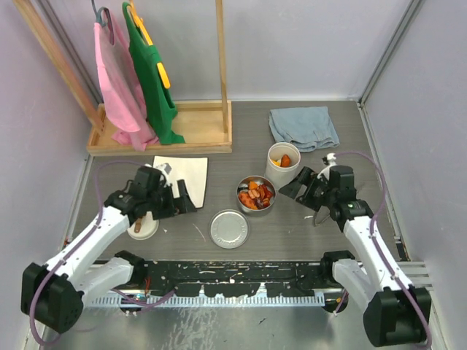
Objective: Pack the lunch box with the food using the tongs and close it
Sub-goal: Adjust the packing box at the center of the board.
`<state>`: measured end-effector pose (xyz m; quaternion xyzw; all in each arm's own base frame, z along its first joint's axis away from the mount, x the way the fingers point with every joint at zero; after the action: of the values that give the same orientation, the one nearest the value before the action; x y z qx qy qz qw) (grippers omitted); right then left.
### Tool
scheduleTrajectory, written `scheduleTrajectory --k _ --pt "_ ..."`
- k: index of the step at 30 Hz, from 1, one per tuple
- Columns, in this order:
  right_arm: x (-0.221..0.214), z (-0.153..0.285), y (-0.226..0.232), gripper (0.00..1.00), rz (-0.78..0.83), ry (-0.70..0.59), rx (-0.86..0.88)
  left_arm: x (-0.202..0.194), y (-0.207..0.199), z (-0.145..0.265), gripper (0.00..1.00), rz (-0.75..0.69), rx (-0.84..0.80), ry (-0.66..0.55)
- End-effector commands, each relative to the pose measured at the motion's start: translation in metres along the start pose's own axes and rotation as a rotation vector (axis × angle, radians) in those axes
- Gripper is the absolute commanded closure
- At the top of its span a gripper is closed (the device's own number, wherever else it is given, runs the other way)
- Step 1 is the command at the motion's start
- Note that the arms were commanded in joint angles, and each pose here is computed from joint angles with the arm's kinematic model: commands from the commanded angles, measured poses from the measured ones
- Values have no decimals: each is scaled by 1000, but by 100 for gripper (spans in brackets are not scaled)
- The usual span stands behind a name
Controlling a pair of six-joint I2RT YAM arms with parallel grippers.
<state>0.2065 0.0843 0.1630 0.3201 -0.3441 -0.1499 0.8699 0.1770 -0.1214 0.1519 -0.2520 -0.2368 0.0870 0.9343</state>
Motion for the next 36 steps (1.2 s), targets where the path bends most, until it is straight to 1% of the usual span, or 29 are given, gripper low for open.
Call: scheduleTrajectory --k 1,4,6,8,11,17,19,21,25,31,36 --pt "-7 -17 24 12 86 49 134 -14 -25 -17 8 -33 -67 40" --pt "-6 -30 30 11 76 15 163 -29 -36 -32 12 -48 -60 64" --pt "-5 -40 30 11 38 -20 186 -36 -40 -40 12 -56 -44 66" --pt "-1 -46 32 11 15 -64 209 -41 -42 -46 17 -58 -19 67" --pt "6 -55 34 11 -10 -121 231 -50 -43 -56 20 -53 12 74" --pt "-6 -71 35 11 -61 -134 277 -67 -46 -75 25 -50 48 104" --pt "-13 -75 36 12 -66 -121 289 -72 -50 -78 28 -59 43 113" --pt "-21 -77 38 12 -58 -95 296 -79 -45 -87 30 -68 82 138" --pt "-41 -77 42 13 -27 -17 316 -86 -40 -93 39 -76 124 152" --pt "-71 -66 41 13 24 95 333 -91 -21 -89 60 -73 183 128" --pt "-77 -58 42 13 50 132 329 -95 -12 -85 74 -86 185 123"
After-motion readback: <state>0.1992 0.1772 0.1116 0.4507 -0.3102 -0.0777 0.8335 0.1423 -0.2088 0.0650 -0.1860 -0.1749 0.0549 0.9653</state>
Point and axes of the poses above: each gripper's point midway between its finger pads, its own z axis back along the fingers, its own y axis along the line the jaws close on, x = y × z, the point moved 5 cm from there along z, back along the fingers, and after that the axes turned 2 degrees about z, right-handed, at the moved point
